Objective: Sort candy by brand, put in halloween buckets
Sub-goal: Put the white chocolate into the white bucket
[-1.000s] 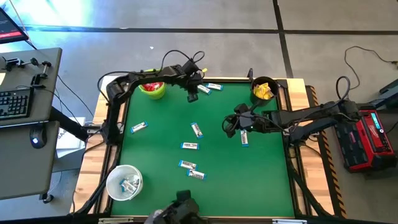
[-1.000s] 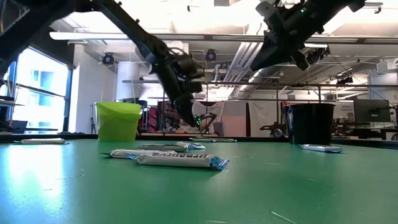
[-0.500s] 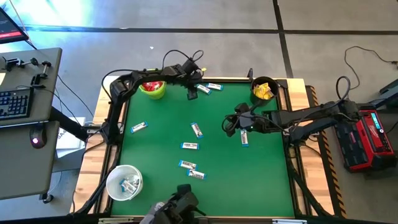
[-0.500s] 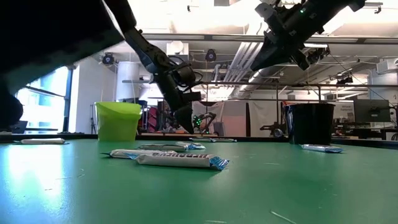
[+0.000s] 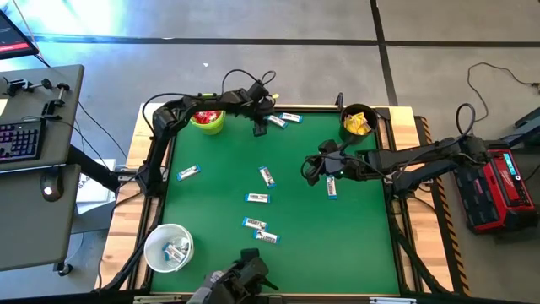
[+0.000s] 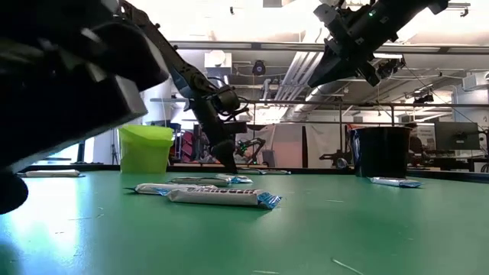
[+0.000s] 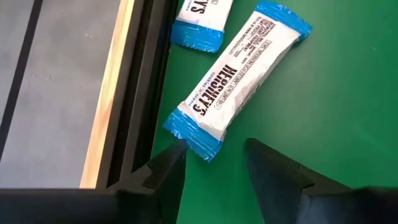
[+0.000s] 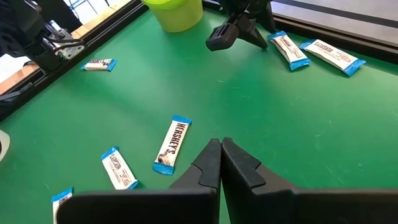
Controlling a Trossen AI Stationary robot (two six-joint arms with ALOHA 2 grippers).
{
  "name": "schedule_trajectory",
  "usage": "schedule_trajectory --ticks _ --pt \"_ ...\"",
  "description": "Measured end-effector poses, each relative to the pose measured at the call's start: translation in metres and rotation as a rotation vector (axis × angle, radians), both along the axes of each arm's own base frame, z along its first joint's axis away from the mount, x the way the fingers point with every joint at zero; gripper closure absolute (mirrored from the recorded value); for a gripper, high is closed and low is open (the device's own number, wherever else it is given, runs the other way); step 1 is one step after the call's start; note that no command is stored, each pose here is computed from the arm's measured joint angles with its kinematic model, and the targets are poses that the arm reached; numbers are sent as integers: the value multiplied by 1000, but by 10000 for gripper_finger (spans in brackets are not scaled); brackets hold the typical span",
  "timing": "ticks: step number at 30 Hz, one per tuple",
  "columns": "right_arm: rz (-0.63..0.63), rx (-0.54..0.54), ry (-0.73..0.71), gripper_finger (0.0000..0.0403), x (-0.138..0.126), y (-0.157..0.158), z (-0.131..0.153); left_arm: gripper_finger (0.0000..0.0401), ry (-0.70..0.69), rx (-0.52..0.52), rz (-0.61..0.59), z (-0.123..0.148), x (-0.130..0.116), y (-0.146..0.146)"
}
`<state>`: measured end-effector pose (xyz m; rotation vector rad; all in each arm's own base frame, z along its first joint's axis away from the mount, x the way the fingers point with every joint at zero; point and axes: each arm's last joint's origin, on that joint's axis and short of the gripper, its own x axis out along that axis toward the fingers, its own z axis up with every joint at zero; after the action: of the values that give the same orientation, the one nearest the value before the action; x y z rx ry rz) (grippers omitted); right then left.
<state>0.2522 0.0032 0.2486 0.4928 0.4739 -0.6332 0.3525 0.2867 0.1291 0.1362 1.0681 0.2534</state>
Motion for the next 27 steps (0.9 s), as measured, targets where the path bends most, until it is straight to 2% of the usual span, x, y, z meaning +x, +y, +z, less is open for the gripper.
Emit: schedule_trajectory --ticks 5,14,22,27 --pt "0 0 5 403 0 0 0 286 4 9 -22 0 0 0" --pt "0 0 6 403 0 0 0 393 1 20 -52 -1 1 0" --pt "0 0 6 403 0 0 0 401 1 46 -46 0 2 2" --pt "1 0 7 403 0 0 0 401 -5 42 -37 14 -1 -1"
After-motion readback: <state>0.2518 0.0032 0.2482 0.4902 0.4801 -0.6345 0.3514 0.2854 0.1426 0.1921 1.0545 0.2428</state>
